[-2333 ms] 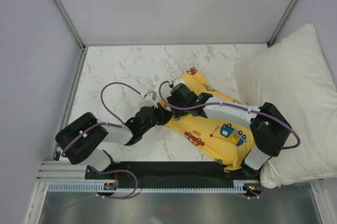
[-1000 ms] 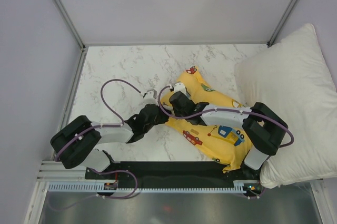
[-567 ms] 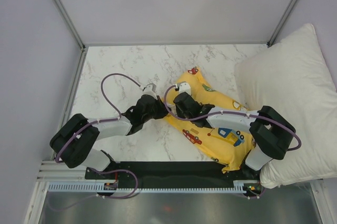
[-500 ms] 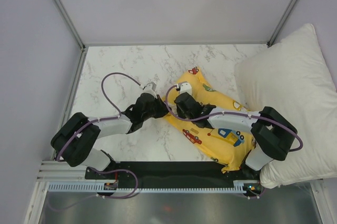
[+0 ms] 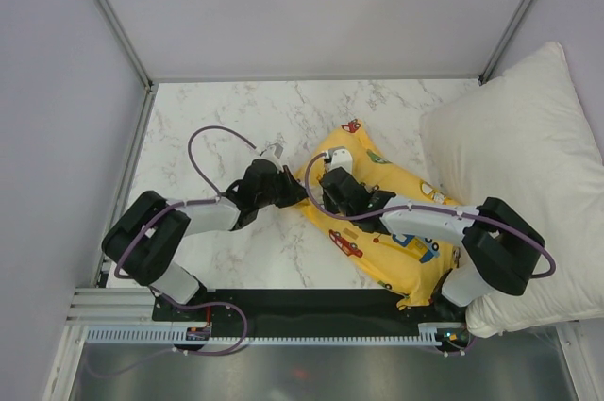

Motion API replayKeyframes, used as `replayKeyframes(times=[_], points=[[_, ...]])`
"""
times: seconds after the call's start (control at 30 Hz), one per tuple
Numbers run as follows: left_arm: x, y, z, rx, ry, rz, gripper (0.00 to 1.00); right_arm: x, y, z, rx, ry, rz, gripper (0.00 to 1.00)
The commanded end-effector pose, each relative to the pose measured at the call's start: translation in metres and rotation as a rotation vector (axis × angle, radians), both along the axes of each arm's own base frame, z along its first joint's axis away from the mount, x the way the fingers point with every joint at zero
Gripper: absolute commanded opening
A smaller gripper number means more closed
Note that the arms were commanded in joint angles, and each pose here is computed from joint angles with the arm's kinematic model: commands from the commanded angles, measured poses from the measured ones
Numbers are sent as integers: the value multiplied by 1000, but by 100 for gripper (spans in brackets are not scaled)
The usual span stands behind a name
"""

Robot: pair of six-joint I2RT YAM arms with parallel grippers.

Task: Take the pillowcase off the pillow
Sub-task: Expand the opening of the pillowcase

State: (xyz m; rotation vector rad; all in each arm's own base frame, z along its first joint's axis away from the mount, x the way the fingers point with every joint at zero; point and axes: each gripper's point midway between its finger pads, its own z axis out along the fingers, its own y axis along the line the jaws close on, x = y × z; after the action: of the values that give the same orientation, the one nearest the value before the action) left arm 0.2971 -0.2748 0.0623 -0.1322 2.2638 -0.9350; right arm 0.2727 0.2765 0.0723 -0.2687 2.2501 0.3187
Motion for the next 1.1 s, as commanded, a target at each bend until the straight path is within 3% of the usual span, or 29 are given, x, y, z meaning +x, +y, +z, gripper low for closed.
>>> replayKeyframes(times=[0.0,0.17,0.43,0.77,0.83,0.87,0.9,0.97,1.0,1.07], points=[[57,109,-44,316,-48,389,2,-61,-58,-50,-307,242,67,0],[46,108,-63,322,-7,375,2,-52,-57,-30,-292,189,42,0],[35,97,-69,361,-21,329,2,-28,-47,48,-150,0,4,0],[-3,38,-75,339,-21,186,2,-8,-10,86,-50,-94,136,0],[-12,30,-78,276,-12,162,2,-2,5,107,-26,-139,195,15],[-23,20,-78,243,-9,118,2,-3,14,112,-13,-141,238,26],[-35,20,-82,230,-7,99,2,1,19,110,-25,-140,248,45],[-53,4,-80,172,-12,43,2,10,29,125,-14,-165,253,63],[-66,6,-86,169,3,22,2,15,31,124,-24,-168,241,69],[-82,-8,-80,98,-2,-8,2,20,41,133,4,-180,241,72]])
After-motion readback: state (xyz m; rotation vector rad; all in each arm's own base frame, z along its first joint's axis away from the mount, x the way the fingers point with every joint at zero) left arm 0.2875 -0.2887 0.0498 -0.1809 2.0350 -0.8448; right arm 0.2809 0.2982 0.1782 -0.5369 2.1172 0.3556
